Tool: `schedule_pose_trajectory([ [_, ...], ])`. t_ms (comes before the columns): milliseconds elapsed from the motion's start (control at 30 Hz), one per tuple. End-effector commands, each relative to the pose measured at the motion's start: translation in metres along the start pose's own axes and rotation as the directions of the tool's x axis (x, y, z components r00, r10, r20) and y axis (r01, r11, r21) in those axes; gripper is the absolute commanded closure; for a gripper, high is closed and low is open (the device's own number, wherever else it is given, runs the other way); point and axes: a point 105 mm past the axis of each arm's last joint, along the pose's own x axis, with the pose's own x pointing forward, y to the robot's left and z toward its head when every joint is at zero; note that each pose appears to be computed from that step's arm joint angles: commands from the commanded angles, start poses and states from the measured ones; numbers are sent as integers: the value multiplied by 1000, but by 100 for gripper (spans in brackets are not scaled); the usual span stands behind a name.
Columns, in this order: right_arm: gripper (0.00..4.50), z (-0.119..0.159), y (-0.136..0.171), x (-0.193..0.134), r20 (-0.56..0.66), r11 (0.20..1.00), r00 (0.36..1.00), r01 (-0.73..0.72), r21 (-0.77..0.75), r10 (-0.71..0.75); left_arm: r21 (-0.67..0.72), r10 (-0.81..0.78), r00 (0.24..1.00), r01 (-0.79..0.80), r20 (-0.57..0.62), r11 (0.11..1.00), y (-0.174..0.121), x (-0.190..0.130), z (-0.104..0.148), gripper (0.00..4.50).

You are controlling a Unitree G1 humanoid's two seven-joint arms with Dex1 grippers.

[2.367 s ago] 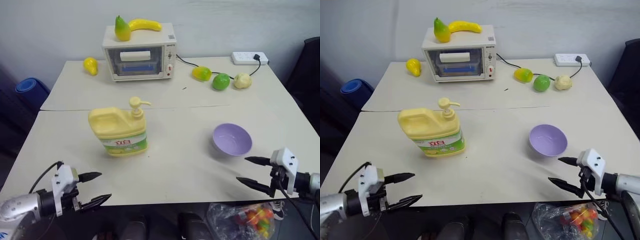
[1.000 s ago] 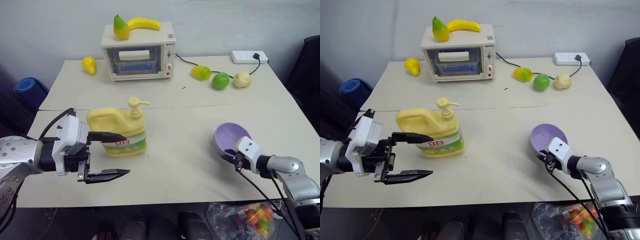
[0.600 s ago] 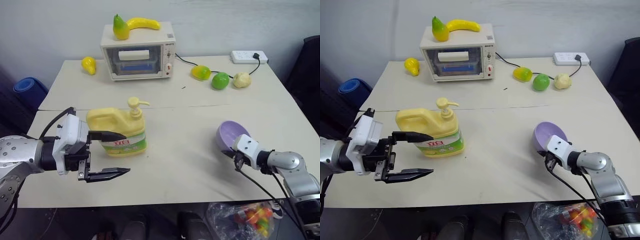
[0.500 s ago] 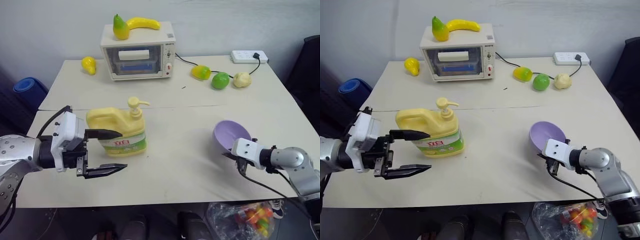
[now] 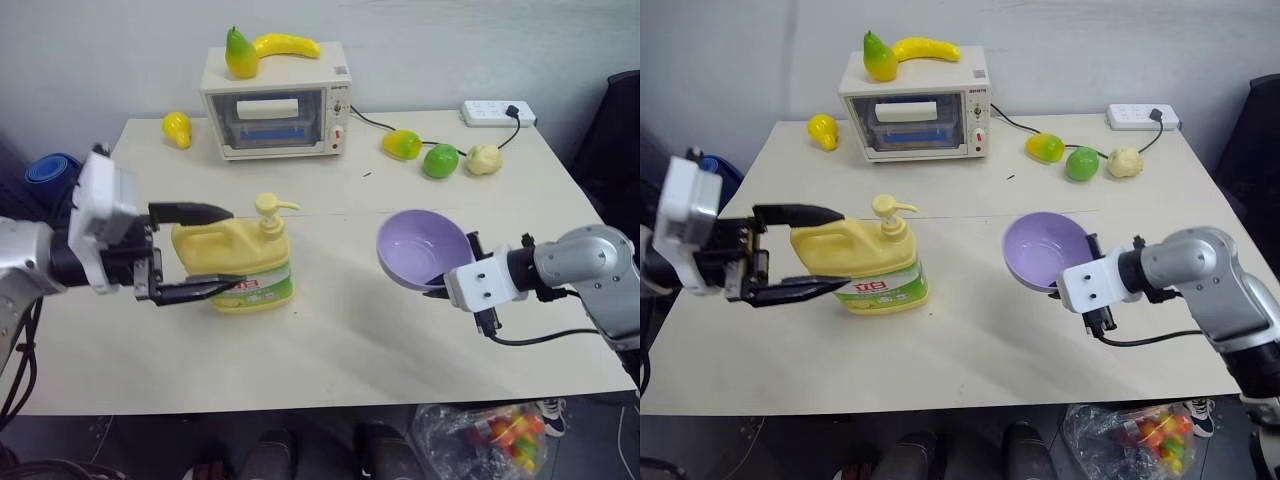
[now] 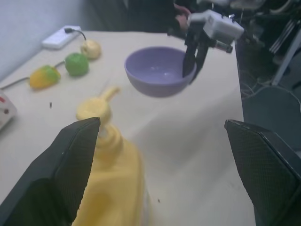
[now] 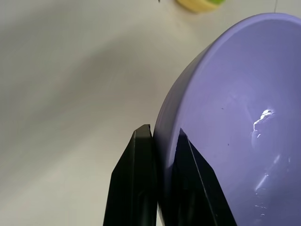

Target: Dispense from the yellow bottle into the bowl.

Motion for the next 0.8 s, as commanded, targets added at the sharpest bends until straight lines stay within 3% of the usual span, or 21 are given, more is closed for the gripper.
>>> schedule_pose_trajectory([
  [33,447,22,-15,4,62,996,997,-42,-78,47,34,-14,1000,14,12,999,12,-4,18,0],
  [400,447,46,-60,32,124,978,984,-100,-185,124,88,-104,991,112,-87,990,69,17,5,0],
  [700,447,42,-86,33,66,975,992,-95,-201,110,105,-160,984,168,-80,980,83,40,-1,0],
  [800,450,53,-92,32,96,972,988,-98,-213,120,101,-186,981,192,-62,976,86,47,0,46],
])
